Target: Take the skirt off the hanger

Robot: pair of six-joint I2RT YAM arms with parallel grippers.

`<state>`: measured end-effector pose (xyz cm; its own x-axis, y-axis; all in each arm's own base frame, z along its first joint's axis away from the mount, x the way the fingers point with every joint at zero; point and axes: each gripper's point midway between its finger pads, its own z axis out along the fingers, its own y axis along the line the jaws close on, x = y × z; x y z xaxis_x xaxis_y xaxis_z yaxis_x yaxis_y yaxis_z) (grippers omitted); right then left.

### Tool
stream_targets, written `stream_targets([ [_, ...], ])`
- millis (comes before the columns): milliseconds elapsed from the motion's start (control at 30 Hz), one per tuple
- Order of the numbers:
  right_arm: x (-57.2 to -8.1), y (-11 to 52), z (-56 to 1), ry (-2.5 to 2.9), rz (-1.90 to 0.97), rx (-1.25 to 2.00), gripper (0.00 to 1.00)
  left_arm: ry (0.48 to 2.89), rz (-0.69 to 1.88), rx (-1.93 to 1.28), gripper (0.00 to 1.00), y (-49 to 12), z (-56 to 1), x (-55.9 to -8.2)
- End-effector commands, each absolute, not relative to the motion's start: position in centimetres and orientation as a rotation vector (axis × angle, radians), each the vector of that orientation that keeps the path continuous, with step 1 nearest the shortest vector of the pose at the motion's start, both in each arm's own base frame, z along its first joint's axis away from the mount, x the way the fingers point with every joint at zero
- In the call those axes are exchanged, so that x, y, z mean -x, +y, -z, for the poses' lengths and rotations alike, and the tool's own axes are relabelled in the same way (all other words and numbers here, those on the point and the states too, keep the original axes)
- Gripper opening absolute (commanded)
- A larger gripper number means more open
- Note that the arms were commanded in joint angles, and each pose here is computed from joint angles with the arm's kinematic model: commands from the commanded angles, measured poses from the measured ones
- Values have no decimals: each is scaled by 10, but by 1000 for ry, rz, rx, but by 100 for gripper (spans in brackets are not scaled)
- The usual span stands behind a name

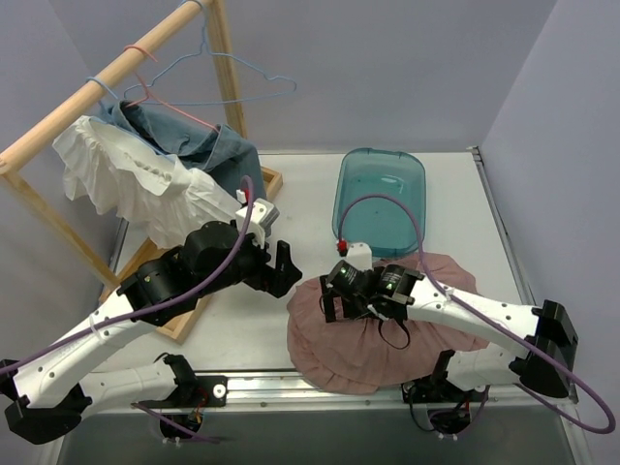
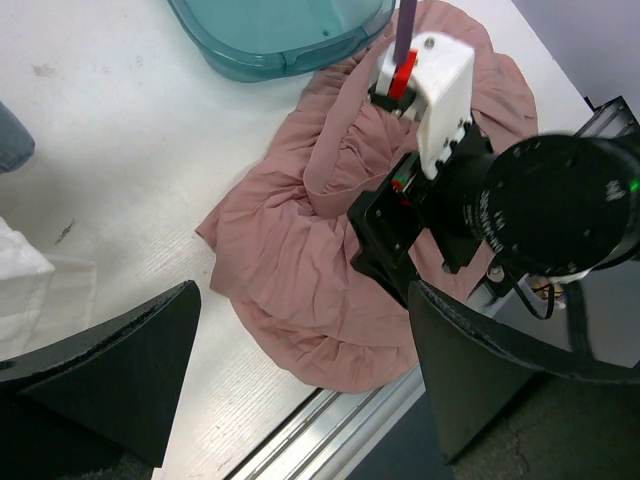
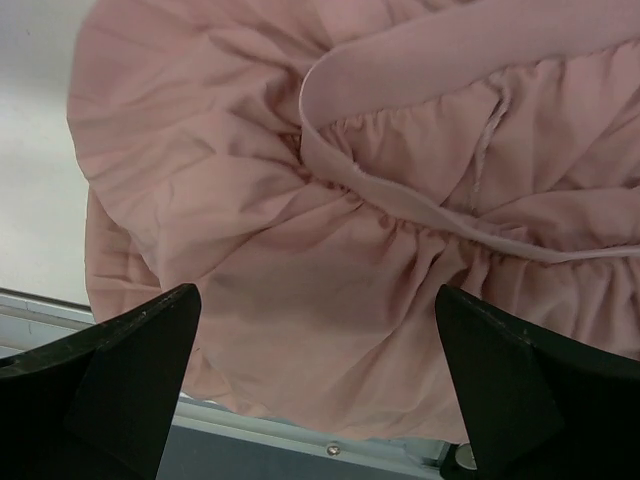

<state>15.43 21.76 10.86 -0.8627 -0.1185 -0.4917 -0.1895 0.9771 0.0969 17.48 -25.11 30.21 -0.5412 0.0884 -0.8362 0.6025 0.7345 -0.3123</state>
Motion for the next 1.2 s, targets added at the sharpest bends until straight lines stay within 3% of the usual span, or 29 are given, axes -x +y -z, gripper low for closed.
stream_targets([
  [0,-142,230,-97,2625,-233,171,100,1998,769,-509,94,-243,-328,-172],
  [167,-128,229,-52,2654,-112,198,100,1990,758,-515,94,-239,-330,-171],
  [467,-148,212,5,2517,273,121,100,1970,796,-523,94,-241,-338,-168],
  [567,-145,230,11,2496,243,150,84,1974,788,-529,94,-239,-337,-167],
  [600,-144,239,9,2487,214,162,54,1971,784,-529,94,-237,-339,-167],
  [667,-143,263,-4,2437,161,196,7,1970,766,-521,94,-232,-341,-167],
  [700,-142,262,-12,2421,194,215,0,1950,762,-519,94,-229,-348,-167],
  [833,-155,289,-73,2299,164,231,0,1912,708,-499,94,-216,-363,-171],
  [967,-196,307,-175,2163,11,152,0,1872,663,-441,95,-198,-376,-174],
  [1167,-288,252,-318,1965,-84,28,0,1804,726,-416,100,-193,-389,-165],
])
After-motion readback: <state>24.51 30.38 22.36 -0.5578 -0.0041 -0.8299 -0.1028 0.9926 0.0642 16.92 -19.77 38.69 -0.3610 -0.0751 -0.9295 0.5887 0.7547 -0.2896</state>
